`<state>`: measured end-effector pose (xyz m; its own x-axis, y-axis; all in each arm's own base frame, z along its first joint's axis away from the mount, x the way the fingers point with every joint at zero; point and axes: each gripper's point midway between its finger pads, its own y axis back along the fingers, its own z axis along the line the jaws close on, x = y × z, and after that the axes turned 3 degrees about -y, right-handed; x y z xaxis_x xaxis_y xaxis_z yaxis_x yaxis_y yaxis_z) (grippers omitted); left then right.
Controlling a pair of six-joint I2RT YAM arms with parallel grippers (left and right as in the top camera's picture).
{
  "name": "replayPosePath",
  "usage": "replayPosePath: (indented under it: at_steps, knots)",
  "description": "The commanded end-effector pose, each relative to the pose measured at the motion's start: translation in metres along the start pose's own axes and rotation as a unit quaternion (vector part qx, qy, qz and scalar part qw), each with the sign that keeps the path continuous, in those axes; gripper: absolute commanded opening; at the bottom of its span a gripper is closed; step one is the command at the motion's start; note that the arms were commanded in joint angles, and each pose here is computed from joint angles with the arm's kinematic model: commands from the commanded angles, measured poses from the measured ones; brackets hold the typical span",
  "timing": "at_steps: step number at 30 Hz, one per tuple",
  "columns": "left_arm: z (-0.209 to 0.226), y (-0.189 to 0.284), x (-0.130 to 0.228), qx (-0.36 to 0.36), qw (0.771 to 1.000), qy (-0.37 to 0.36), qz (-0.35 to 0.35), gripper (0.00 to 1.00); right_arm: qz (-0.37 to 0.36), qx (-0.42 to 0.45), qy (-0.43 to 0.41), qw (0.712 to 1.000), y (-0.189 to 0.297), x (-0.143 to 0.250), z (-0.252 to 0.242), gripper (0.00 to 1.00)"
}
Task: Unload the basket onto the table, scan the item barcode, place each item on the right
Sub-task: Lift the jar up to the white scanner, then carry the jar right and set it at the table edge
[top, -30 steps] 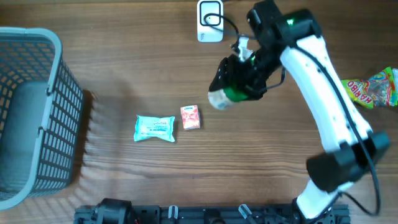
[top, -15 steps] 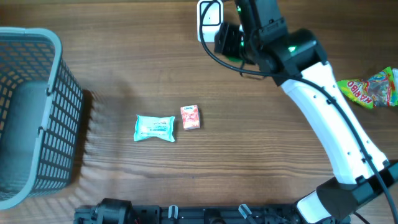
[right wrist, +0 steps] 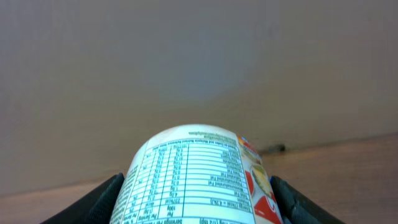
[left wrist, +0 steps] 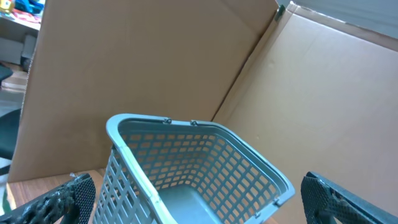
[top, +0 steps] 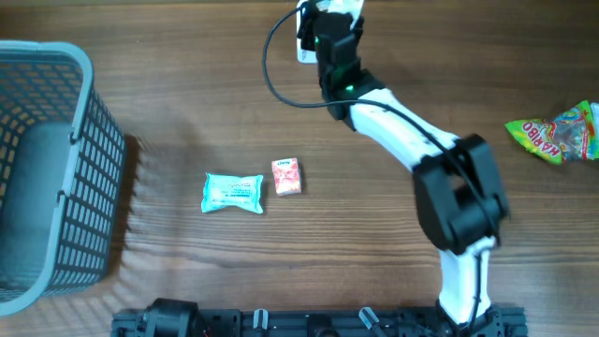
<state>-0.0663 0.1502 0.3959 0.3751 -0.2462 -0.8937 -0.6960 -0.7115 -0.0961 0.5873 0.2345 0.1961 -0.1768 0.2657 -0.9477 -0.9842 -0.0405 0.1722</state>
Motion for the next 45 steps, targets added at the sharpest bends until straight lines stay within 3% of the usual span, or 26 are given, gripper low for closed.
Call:
replayPosePath:
  at_steps: [1,6,12,16,20,25,29,31,37,41,45]
  knots:
    - [-0.001,-0.001,0.000,0.003,1.000,-0.004,0.001,1.00,-0.044,-0.020,0.042,0.998,-0.015,0.007,0.005,0.43]
    - [-0.001,-0.001,0.000,0.004,1.000,-0.004,0.001,1.00,-0.087,-0.058,0.002,0.994,-0.034,0.017,-0.002,0.42]
    - [-0.001,-0.001,0.000,0.003,1.000,-0.004,0.001,1.00,-0.078,-0.089,-0.006,0.993,-0.042,0.017,-0.005,0.42]
    - [-0.001,-0.001,0.000,0.004,1.000,-0.004,0.001,1.00,-0.103,-0.057,0.058,0.991,-0.029,-0.023,-0.002,0.43]
    - [-0.001,-0.001,0.000,0.004,1.000,-0.004,0.001,1.00,-0.037,0.010,0.083,0.996,0.001,-0.082,-0.037,0.39]
    - [-0.001,-0.001,0.000,0.004,1.000,-0.004,0.001,1.00,0.127,0.137,-0.017,0.982,0.055,-0.099,-0.174,0.42]
    - [-0.001,-0.001,0.000,0.004,1.000,-0.003,0.001,1.00,0.257,0.262,-0.123,0.922,0.102,-0.057,-0.317,0.38]
    - [-0.001,-0.001,0.000,0.004,1.000,-0.004,0.001,1.00,0.295,0.306,-0.155,0.892,0.133,-0.046,-0.362,0.37]
    - [-0.001,-0.001,0.000,0.004,1.000,-0.004,0.001,1.00,0.346,0.458,-0.280,0.769,0.260,-0.026,-0.492,0.38]
    - [-0.001,-0.001,0.000,0.004,1.000,-0.004,0.001,1.00,0.331,0.505,-0.331,0.725,0.319,-0.008,-0.552,0.43]
    - [-0.001,-0.001,0.000,0.004,1.000,-0.004,0.001,1.00,0.315,0.509,-0.352,0.719,0.331,0.028,-0.595,0.48]
